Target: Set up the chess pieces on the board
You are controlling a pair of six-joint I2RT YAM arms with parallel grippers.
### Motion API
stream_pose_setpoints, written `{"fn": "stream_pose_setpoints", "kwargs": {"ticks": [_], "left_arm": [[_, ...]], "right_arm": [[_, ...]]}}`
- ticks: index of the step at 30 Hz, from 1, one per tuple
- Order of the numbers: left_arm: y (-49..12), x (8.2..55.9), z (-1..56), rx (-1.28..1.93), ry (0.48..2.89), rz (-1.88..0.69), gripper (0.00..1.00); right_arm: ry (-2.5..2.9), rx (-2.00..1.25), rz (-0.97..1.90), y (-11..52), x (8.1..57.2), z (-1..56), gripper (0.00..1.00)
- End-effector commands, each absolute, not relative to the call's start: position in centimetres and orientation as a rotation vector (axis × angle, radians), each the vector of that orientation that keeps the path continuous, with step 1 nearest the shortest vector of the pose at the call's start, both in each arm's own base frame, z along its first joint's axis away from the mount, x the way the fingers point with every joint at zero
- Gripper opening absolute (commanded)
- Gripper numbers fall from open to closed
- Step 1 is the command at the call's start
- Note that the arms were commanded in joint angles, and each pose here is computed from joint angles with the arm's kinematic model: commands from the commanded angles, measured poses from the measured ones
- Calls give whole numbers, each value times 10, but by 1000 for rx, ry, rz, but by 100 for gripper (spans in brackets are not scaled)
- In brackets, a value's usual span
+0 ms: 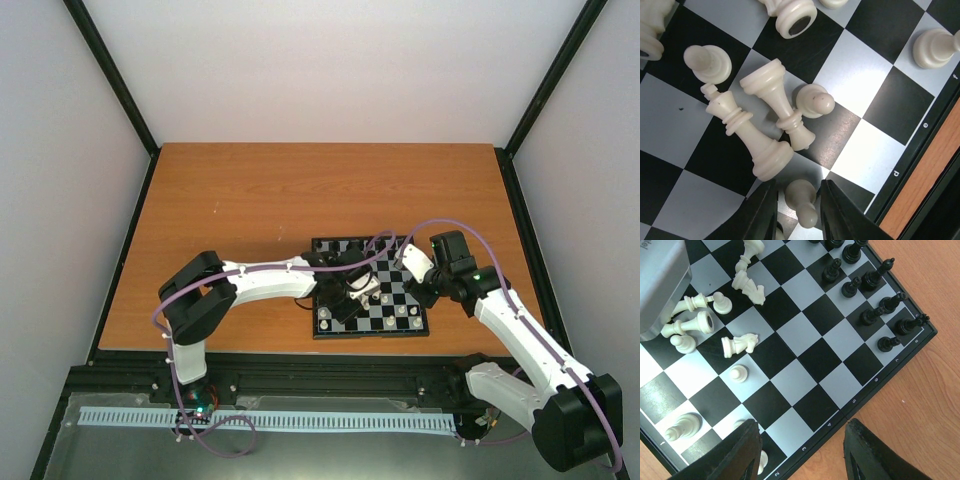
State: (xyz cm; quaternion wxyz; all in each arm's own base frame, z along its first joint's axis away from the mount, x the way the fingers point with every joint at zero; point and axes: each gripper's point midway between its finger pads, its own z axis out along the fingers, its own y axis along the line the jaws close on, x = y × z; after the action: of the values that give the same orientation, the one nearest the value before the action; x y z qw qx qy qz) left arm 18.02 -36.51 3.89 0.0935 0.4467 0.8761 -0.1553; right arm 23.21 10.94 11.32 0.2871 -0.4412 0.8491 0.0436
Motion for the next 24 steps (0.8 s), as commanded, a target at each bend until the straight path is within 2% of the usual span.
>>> {"fn": "stream_pose_setpoints", "kwargs": {"ticks": [1, 9, 15, 24], "left_arm": [[-375, 180, 55, 1349, 2558, -480, 29], [-370, 196, 89, 1226, 2519, -411, 32], [-367, 215, 81, 1063, 2578, -295, 36], [-381, 217, 65, 954, 2634, -351, 41]], "right_arm": [[2285, -1181, 118, 107, 230, 109, 46], [2285, -1184, 124, 108, 230, 109, 46], [2285, -1182, 123, 108, 230, 109, 46], [2285, -1185, 126, 108, 230, 109, 46]]}}
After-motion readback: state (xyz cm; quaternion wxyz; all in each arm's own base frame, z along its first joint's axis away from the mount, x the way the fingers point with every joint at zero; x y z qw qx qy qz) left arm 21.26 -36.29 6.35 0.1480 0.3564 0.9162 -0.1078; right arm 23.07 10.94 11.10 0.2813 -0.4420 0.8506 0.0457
